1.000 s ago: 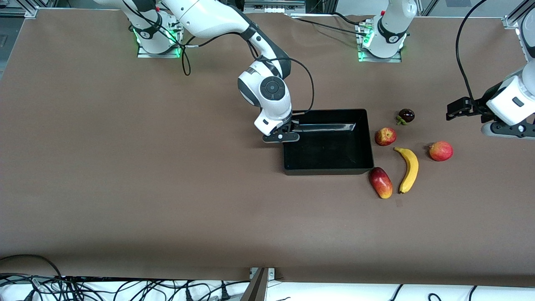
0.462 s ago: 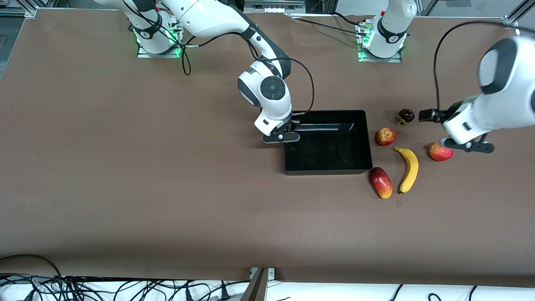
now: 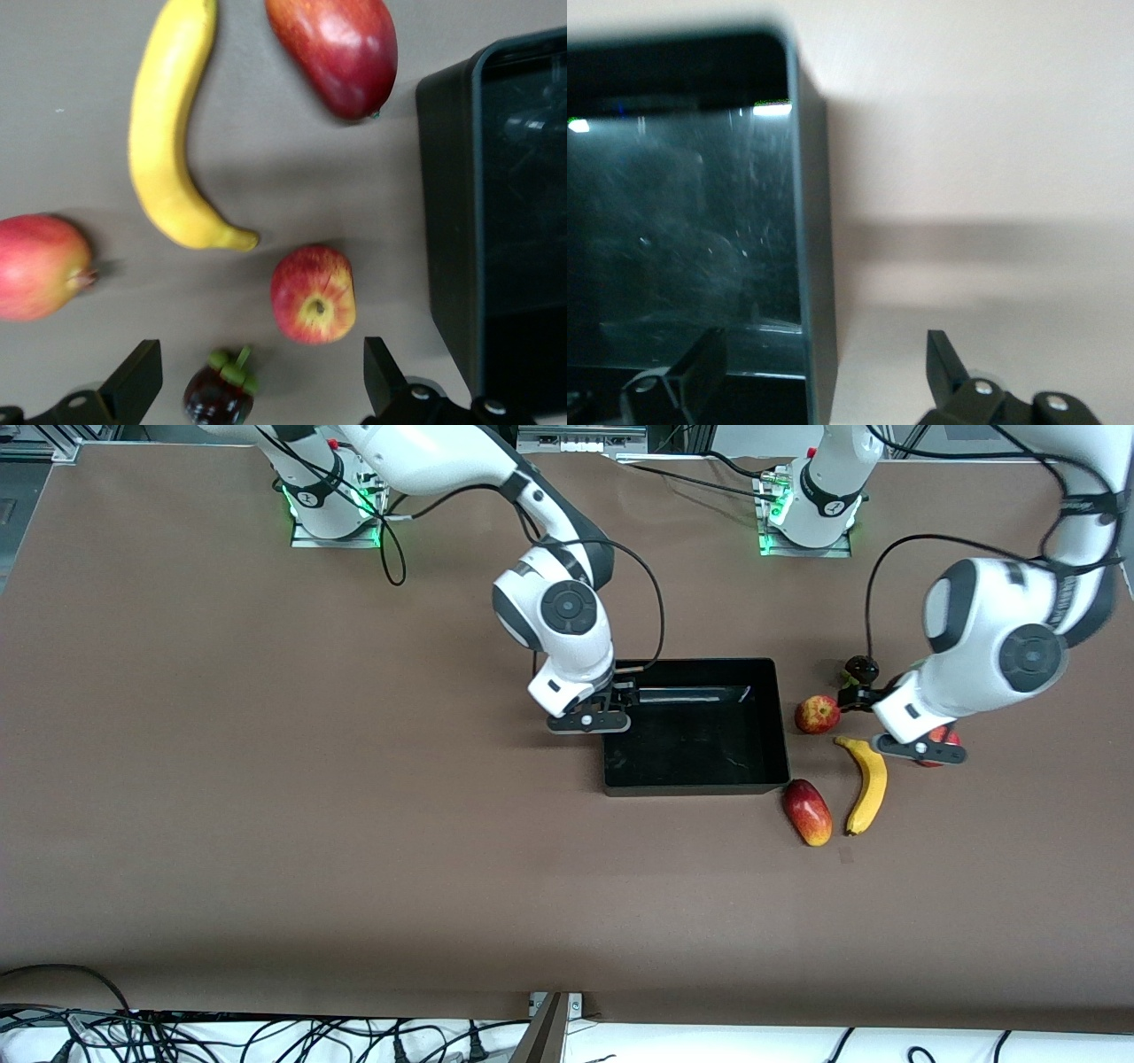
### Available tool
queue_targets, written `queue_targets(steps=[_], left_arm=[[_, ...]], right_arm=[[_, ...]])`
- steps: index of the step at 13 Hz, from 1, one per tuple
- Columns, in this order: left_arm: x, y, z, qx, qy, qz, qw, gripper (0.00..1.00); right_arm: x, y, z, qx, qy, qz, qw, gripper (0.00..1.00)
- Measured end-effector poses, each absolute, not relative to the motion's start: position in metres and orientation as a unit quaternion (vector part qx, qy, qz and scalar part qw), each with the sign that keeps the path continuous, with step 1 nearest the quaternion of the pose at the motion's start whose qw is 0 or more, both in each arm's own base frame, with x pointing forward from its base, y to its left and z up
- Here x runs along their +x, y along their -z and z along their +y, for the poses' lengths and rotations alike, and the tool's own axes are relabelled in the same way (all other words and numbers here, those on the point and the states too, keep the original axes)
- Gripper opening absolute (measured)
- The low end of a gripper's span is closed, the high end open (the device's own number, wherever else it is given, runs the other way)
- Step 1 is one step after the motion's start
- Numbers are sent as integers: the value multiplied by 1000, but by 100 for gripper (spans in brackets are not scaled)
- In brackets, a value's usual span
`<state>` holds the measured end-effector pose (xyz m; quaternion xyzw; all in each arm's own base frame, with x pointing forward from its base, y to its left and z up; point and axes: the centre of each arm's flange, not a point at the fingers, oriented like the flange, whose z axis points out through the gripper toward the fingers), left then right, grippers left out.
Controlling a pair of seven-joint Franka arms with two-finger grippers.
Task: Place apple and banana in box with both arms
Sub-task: 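Release the box with the right gripper while the left gripper reaches the apple, then grasp the small red apple with the left gripper while the right gripper retracts, then carry the apple into the box and open the left gripper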
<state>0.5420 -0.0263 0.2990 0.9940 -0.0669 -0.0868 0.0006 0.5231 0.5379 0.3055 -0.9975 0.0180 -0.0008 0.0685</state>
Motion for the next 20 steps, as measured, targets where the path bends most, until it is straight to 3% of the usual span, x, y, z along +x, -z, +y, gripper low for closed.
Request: queue_targets(steps=[4, 7, 10, 13, 14, 17, 20], left_arm=[[515, -247, -52, 997, 51, -58, 4, 100], [508, -227, -51, 997, 48, -65, 1, 100], [505, -211, -50, 996, 59, -67, 0, 100], [502, -199, -50, 995, 68, -66, 1, 69], [503, -200, -50, 995, 68, -66, 1, 66], [514, -224, -49, 994, 85, -65, -2, 66], [553, -329, -61, 992, 106, -68, -12, 66]], right_arm=[[595, -423, 428, -996, 21, 37, 79, 100], [613, -480, 344, -998, 2, 26, 50, 100], [605, -531, 277, -999, -13, 13, 29, 100], [584, -569, 200, -999, -14, 0, 34, 100], [573, -577, 180, -999, -16, 0, 40, 100], [545, -587, 139, -998, -28, 3, 54, 100], [538, -588, 94, -998, -29, -20, 60, 100]])
